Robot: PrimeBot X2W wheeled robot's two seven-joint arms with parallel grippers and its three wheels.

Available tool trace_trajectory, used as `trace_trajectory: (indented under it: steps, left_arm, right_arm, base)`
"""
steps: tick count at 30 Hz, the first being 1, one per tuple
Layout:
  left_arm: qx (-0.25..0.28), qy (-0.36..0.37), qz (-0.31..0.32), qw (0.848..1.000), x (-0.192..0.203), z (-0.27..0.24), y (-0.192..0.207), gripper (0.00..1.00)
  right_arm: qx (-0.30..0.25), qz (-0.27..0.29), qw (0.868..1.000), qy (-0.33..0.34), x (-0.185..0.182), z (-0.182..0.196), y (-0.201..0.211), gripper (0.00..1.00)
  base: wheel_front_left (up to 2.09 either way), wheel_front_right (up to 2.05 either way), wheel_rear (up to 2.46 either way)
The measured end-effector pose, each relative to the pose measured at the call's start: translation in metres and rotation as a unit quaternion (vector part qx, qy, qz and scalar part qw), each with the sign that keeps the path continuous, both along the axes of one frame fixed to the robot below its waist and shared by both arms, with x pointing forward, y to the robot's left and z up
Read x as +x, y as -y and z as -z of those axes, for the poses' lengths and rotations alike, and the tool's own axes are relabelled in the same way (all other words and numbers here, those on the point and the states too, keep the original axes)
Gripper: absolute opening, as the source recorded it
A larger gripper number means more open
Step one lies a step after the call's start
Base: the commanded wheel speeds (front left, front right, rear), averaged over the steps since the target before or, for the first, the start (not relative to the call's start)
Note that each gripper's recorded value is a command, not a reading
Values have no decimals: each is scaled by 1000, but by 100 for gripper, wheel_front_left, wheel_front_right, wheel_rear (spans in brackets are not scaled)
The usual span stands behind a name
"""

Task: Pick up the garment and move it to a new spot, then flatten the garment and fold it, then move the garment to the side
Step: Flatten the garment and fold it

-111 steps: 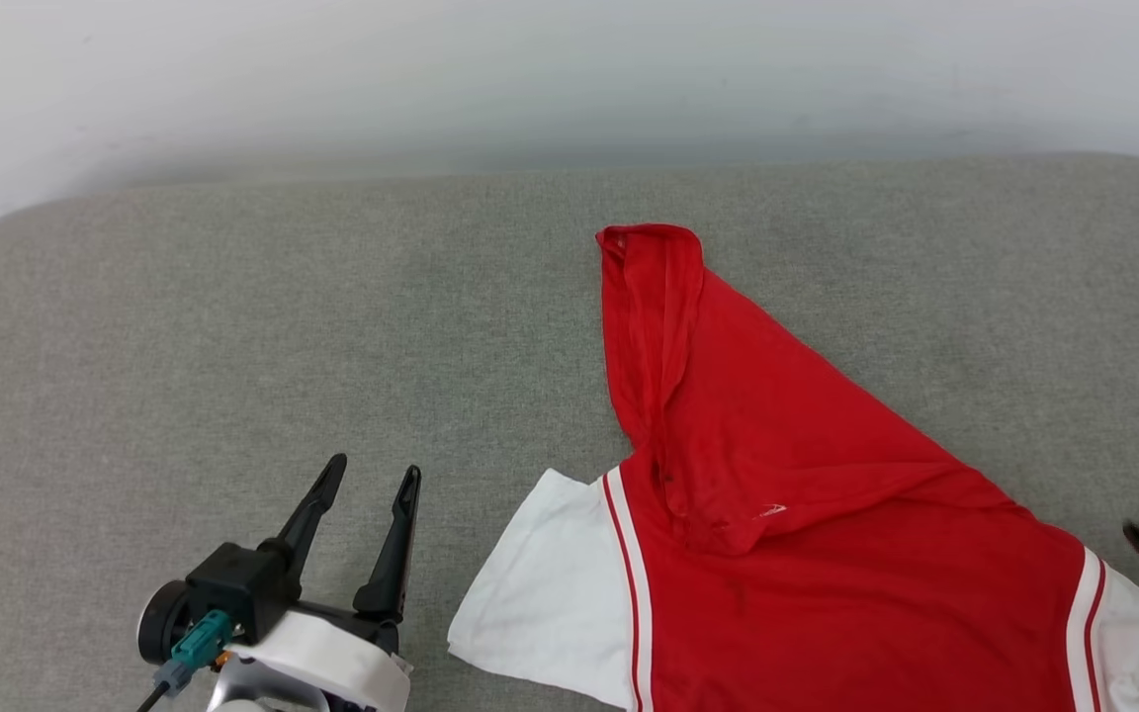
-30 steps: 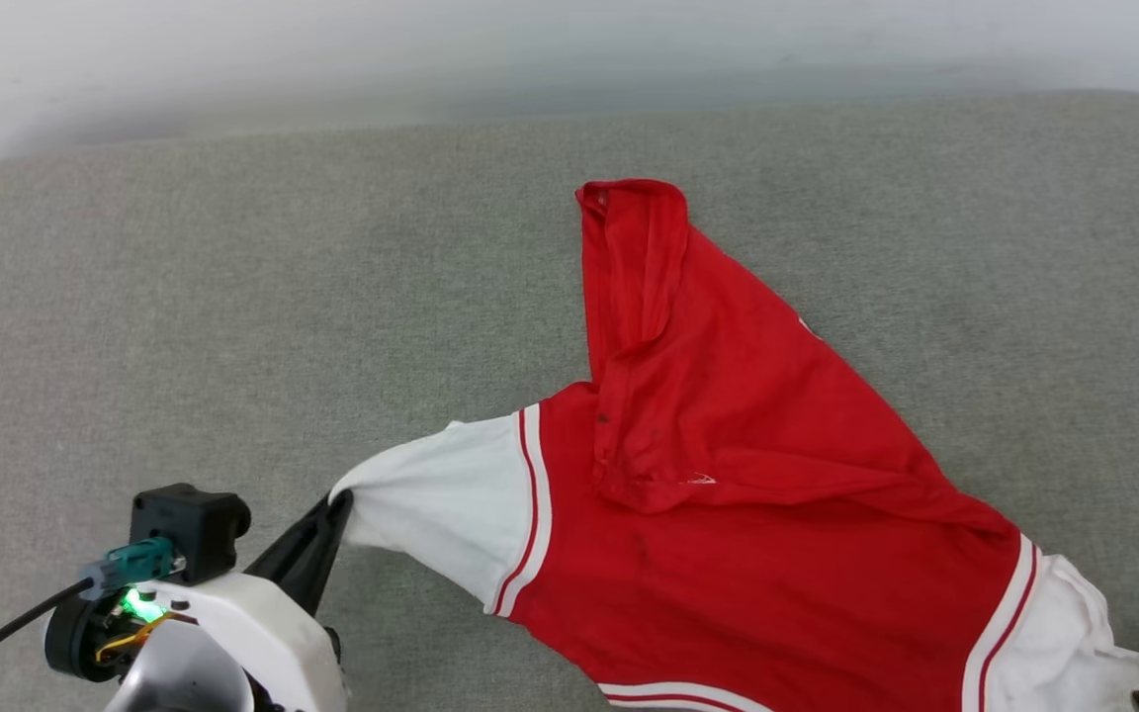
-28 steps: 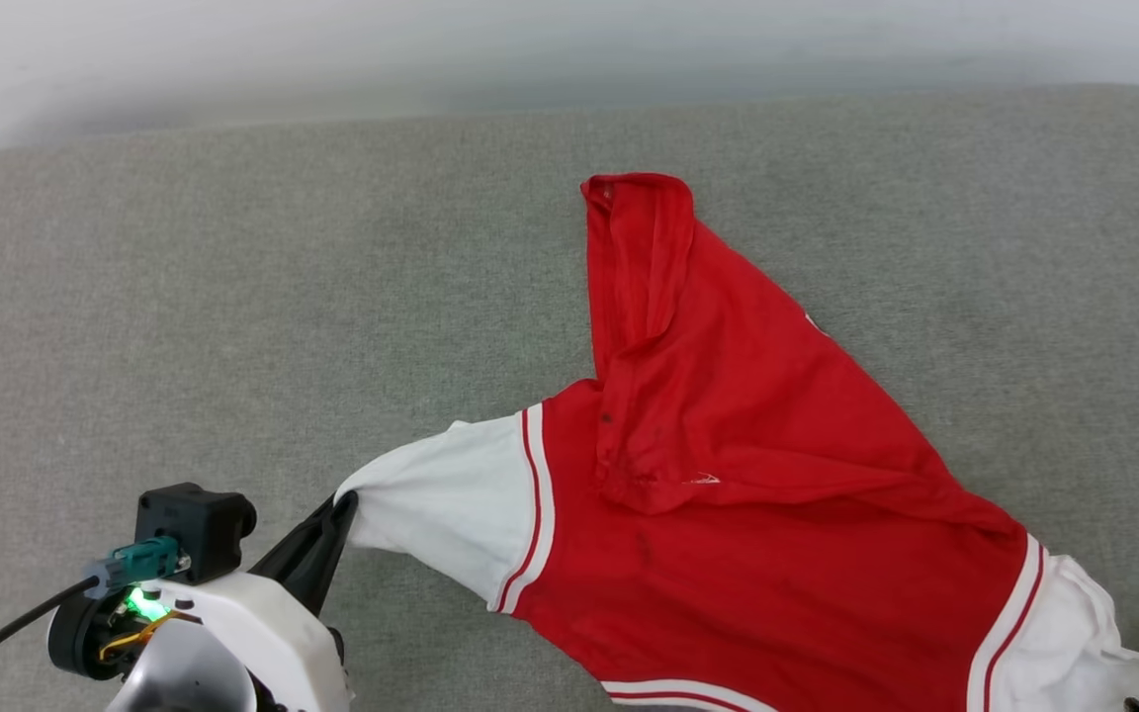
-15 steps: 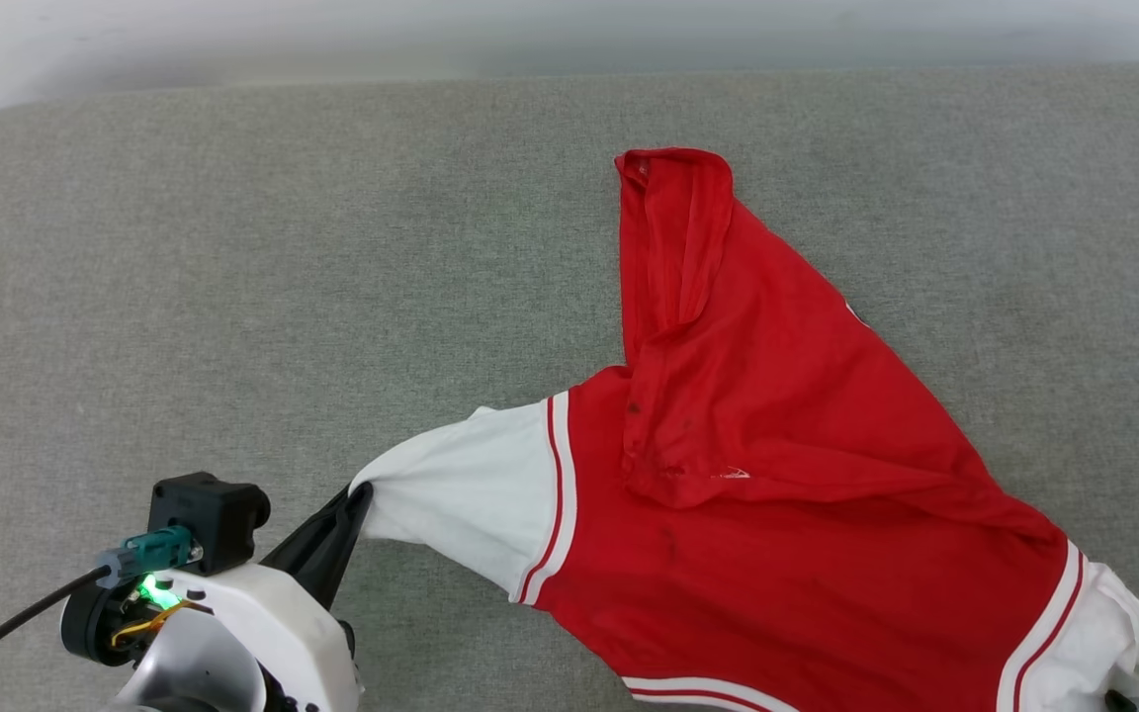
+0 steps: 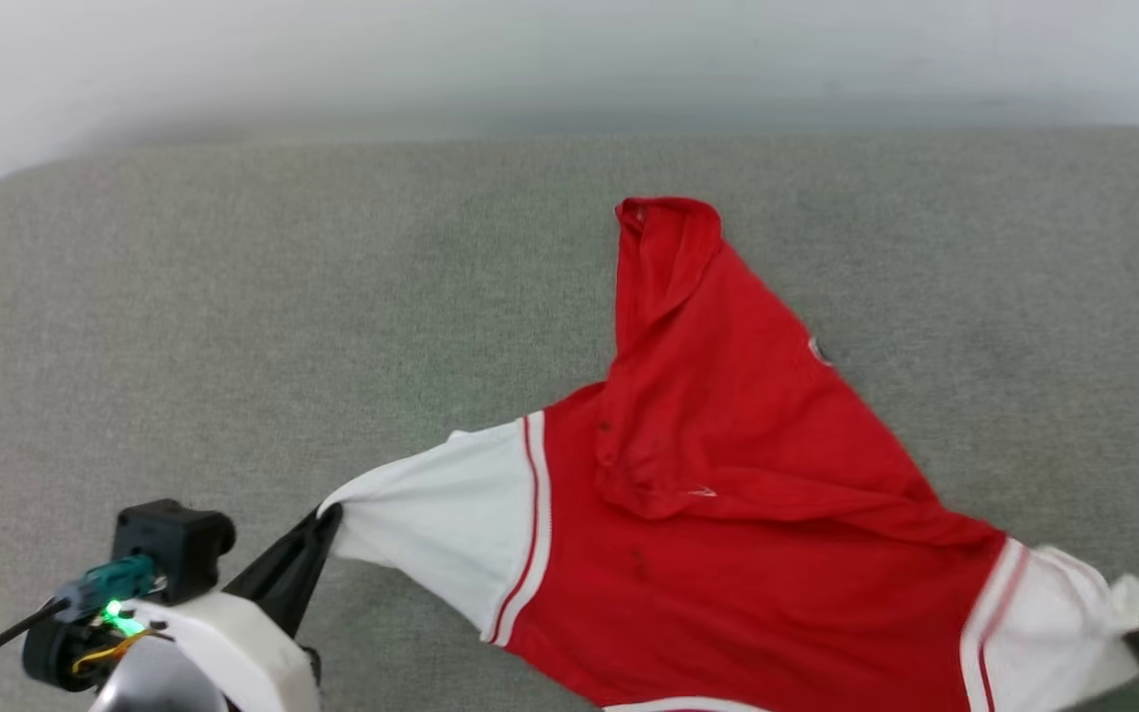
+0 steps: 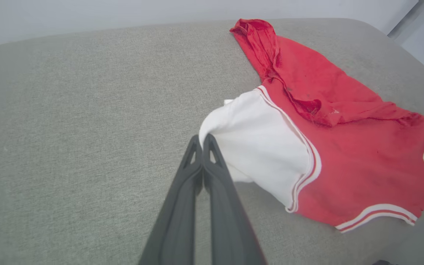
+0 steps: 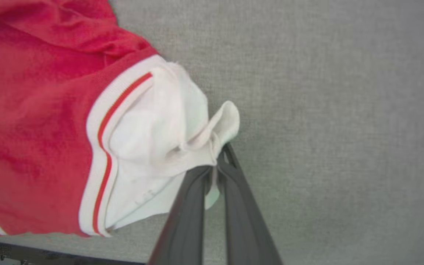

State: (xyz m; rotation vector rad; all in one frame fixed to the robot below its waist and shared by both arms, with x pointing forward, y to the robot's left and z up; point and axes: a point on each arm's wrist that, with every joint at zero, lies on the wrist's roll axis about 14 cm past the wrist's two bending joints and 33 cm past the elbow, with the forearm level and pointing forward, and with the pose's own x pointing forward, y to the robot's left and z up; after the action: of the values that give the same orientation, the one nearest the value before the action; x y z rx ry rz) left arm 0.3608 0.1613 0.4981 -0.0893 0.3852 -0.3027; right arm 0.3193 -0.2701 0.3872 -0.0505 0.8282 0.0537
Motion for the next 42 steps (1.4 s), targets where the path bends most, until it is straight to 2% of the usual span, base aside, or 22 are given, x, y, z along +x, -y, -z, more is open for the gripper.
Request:
trace_trajectory:
  steps: [6, 13, 19, 27, 31, 35, 39, 42]
  left_arm:
    - [-2, 61, 3, 998, -2, -39, -5, 0]
    - [18, 176, -2, 984, 12, -114, -25, 0]
    - [26, 290, 3, 957, 16, -195, -34, 0]
    - [29, 418, -24, 908, 18, -290, -50, 0]
    - [31, 443, -36, 895, 29, -314, -56, 0]
    - [31, 456, -29, 889, 49, -326, -51, 0]
    - [27, 461, -20, 887, 81, -332, -45, 0]
    - [5, 448, -13, 894, 113, -326, -40, 0]
  right_arm:
    - [3, -24, 992, 126, 30, -80, 0, 0]
    - [30, -43, 967, 250, 56, -181, -6, 0]
    - [26, -59, 938, 340, 67, -260, -5, 0]
    - [12, -75, 897, 435, 80, -338, -9, 0]
    - [0, -80, 879, 471, 92, -366, -11, 0]
    - [-20, -84, 867, 490, 110, -381, -12, 0]
    - [-43, -90, 863, 495, 137, -383, -13, 0]
    - [-40, -90, 870, 484, 164, -373, -16, 0]
  base:
    - [0, 0, 0]
    - [0, 0, 0]
    - [0, 0, 0]
    - [0, 0, 0]
    - [0, 0, 0]
    - [0, 0, 0]
    - [0, 0, 0]
    - [0, 0, 0]
